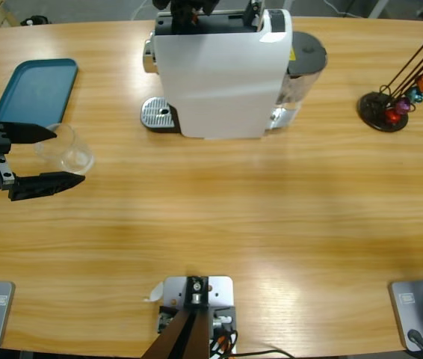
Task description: Pour coffee
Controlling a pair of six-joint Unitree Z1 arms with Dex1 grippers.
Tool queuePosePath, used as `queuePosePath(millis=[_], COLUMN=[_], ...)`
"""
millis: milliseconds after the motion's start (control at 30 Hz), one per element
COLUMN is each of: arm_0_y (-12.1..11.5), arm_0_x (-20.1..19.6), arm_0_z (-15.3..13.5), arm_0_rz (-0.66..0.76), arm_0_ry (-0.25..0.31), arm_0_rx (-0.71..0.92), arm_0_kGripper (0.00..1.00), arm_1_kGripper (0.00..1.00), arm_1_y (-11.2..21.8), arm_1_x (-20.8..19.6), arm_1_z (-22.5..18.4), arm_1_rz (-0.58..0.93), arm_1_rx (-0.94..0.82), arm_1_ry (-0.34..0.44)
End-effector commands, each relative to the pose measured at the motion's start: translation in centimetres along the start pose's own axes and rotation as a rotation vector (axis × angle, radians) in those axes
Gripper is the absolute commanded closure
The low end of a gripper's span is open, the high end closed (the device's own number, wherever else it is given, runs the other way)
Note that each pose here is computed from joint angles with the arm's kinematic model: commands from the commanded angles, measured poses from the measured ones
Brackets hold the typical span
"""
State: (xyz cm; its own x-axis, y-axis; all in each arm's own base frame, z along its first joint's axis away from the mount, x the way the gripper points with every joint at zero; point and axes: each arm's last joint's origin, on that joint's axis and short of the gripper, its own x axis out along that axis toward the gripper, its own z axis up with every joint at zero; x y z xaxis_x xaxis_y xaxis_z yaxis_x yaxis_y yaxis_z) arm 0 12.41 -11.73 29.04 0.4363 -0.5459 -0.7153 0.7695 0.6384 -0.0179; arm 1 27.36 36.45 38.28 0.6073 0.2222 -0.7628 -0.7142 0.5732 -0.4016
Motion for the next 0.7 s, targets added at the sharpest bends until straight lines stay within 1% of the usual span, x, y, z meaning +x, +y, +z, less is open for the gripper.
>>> queuePosePath(millis=[33, 67, 100, 133, 333, 400, 467, 500, 533, 567, 700], arm_0_y=[0.1, 0.1, 0.1, 0.1, 0.1, 0.1, 0.1, 0.1, 0.1, 0.1, 0.1], arm_0_x=[0.7, 0.8, 0.8, 0.8, 0.8, 0.7, 0.7, 0.7, 0.7, 0.7, 0.7], arm_0_z=[-1.1, -1.1, -1.1, -1.1, -1.1, -1.1, -1.0, -1.0, -1.0, -1.0, -1.0], arm_0_rz=[0.004, 0.004, 0.004, 0.004, 0.004, 0.005, 0.005, 0.005, 0.006, 0.005, 0.004], arm_0_ry=[0.041, 0.042, 0.042, 0.042, 0.04, 0.035, 0.03, 0.029, 0.028, 0.027, 0.026], arm_0_rx=[-0.003, -0.003, -0.003, -0.003, -0.003, -0.002, -0.001, -0.001, -0.001, -0.001, -0.001], arm_0_kGripper=[0.027, 0.027, 0.027, 0.027, 0.027, 0.027, 0.027, 0.027, 0.027, 0.027, 0.027], arm_1_kGripper=[0.782, 0.782, 0.805, 0.858, 0.867, 0.867, 0.869, 0.888, 0.928, 0.992, 1.0], arm_1_y=[1.1, 1.2, 1.2, 1.1, 0.5, 0.3, 0.0, -0.2, -0.3, -0.4, -0.9], arm_1_x=[2.7, 2.6, 2.6, 2.4, 1.0, 0.6, -0.3, -0.7, -1.0, -1.2, -2.2], arm_1_z=[-0.2, -0.2, -0.2, -0.1, 0.5, 0.4, 0.3, 0.3, 0.2, 0.3, 0.6], arm_1_rz=[0.021, 0.03, 0.035, 0.042, 0.047, 0.044, 0.037, 0.036, 0.036, 0.036, 0.038], arm_1_rx=[-0.016, -0.017, -0.016, -0.014, 0.005, 0.035, 0.104, 0.162, 0.223, 0.275, 0.474], arm_1_ry=[0.061, 0.06, 0.058, 0.053, 0.016, 0.03, 0.031, 0.032, 0.032, 0.033, 0.02])
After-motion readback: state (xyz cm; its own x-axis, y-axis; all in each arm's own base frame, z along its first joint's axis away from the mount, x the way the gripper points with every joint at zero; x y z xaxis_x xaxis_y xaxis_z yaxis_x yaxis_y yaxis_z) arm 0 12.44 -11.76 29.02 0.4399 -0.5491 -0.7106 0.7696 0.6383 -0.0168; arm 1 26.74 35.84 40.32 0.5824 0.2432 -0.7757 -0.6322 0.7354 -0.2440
